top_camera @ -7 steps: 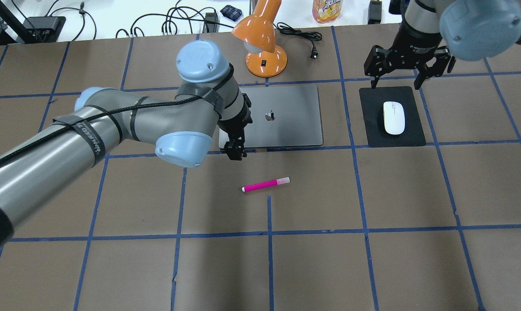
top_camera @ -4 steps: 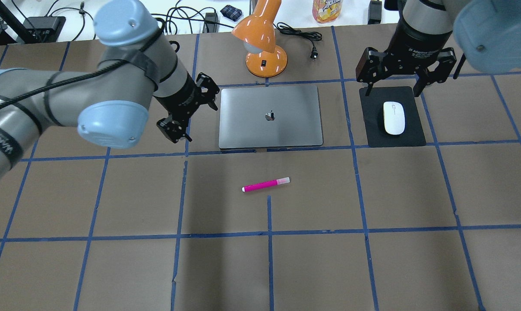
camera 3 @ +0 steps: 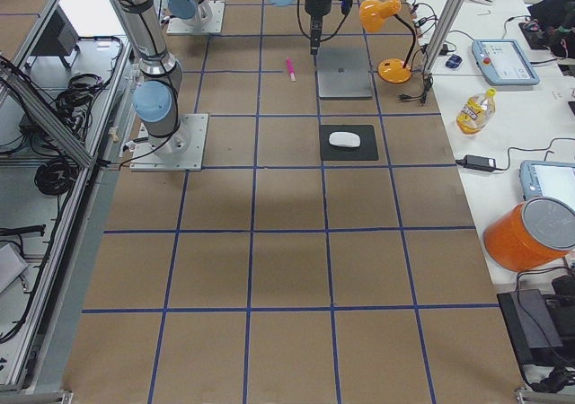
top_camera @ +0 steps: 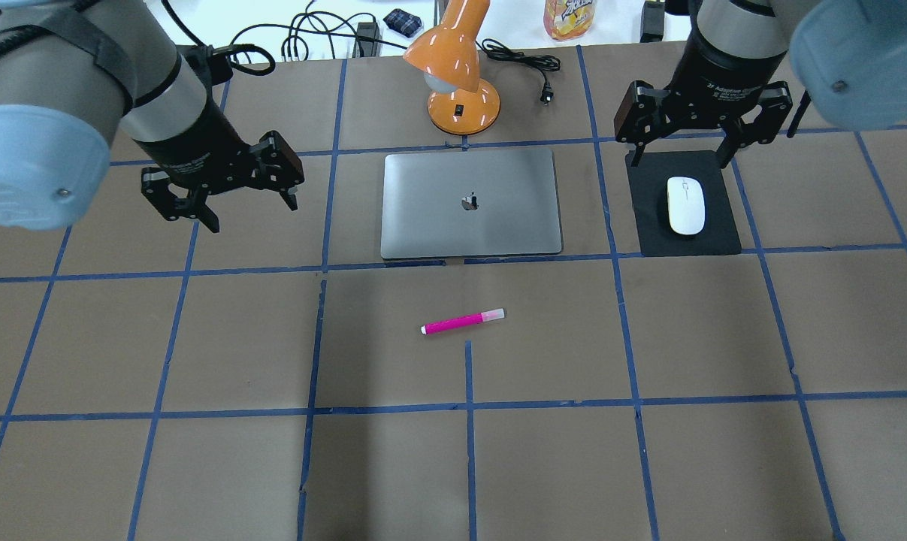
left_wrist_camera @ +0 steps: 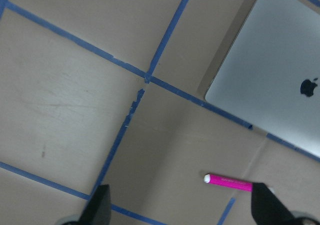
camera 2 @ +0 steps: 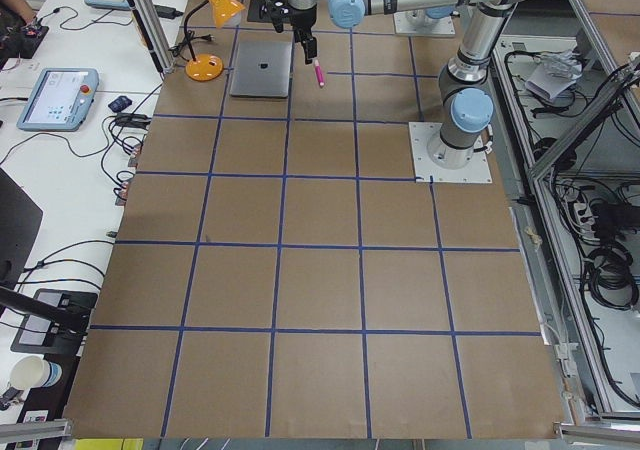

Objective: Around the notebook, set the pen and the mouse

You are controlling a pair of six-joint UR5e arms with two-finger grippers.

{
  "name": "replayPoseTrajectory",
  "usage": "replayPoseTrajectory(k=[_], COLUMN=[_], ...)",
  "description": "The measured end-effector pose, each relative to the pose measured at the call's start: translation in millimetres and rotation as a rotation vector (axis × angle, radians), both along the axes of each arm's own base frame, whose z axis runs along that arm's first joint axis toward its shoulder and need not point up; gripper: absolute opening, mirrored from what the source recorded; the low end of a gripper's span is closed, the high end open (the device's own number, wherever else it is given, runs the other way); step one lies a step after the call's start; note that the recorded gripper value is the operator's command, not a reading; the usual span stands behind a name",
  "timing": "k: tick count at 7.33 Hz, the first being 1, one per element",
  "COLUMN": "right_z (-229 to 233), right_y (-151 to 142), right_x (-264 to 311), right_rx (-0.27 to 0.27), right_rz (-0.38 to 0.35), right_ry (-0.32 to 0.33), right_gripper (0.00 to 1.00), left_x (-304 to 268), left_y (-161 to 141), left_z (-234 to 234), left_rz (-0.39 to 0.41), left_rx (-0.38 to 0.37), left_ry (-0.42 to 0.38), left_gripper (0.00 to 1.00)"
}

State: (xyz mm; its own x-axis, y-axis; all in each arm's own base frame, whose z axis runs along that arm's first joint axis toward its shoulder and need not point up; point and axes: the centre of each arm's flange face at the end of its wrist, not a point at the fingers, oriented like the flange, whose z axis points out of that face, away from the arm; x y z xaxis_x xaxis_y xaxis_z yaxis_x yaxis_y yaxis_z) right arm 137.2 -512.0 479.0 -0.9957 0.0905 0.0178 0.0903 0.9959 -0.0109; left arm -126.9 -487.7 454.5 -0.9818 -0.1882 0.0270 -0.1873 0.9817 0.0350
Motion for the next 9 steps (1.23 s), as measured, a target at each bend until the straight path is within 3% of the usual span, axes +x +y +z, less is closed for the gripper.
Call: replayPoseTrajectory(k=[1,3,9], right_z=[0.3,1.3,0.5], right_y=[-0.1,-0.8,-1.6], right_x=[-0.1,-0.3,-0.6], right_rx=[-0.001,-0.006,-0.008], right_rz=[0.000,-0.001,-0.001], right_ry=[0.001,-0.001,-0.002], right_gripper=[1.00,1.00,1.00], left_x=[7.3,16.2,20.3], left_y=[0.7,-5.7,-14.5], left_z=[18.5,44.0,48.6], left_rz=[-0.061,-0.108,-0.191], left_rx=[0.018,0.043,0.048], left_ry=[-0.016,-0.019,-0.001], left_gripper=[1.00,1.00,1.00])
